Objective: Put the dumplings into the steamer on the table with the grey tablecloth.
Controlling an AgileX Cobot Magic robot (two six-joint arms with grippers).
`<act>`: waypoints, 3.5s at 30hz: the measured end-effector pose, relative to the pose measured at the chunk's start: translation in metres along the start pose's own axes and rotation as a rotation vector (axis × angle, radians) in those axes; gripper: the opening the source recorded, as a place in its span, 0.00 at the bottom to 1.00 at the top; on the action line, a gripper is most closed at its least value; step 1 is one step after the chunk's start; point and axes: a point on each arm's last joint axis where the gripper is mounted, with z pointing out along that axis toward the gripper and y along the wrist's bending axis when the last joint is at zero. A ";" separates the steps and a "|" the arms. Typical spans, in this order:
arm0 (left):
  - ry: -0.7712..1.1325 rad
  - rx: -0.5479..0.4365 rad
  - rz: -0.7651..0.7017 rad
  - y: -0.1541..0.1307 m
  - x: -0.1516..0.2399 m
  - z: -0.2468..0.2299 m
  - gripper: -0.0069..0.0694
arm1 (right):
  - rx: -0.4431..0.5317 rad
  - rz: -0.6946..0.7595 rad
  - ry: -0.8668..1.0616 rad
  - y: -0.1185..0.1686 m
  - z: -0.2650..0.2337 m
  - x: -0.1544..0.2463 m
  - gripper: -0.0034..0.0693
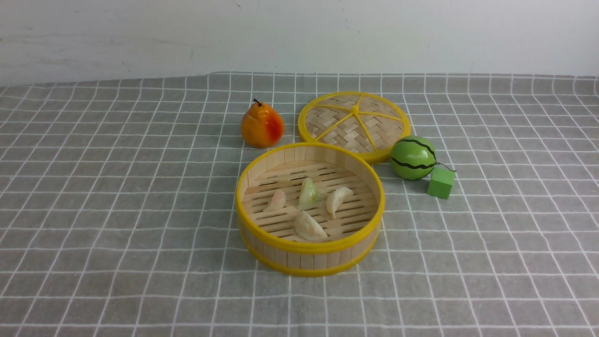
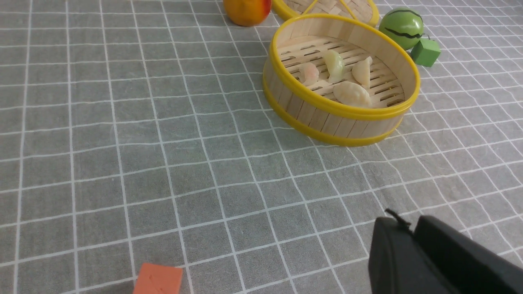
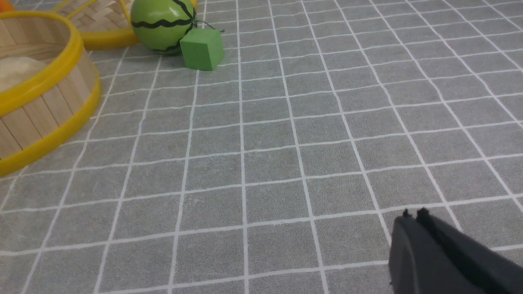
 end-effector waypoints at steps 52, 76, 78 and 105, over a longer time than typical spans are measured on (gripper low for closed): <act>-0.377 -0.349 -0.201 0.047 0.114 0.085 0.07 | 0.001 -0.002 0.000 0.000 0.000 0.000 0.06; -0.210 -0.410 -0.205 0.051 0.130 0.089 0.07 | 0.001 -0.001 0.000 0.000 0.000 0.000 0.10; -0.210 -0.410 -0.205 0.051 0.130 0.089 0.07 | 0.001 -0.001 0.000 0.000 0.000 0.000 0.10; -0.210 -0.410 -0.205 0.051 0.130 0.089 0.08 | 0.001 -0.001 0.000 0.000 0.000 0.000 0.15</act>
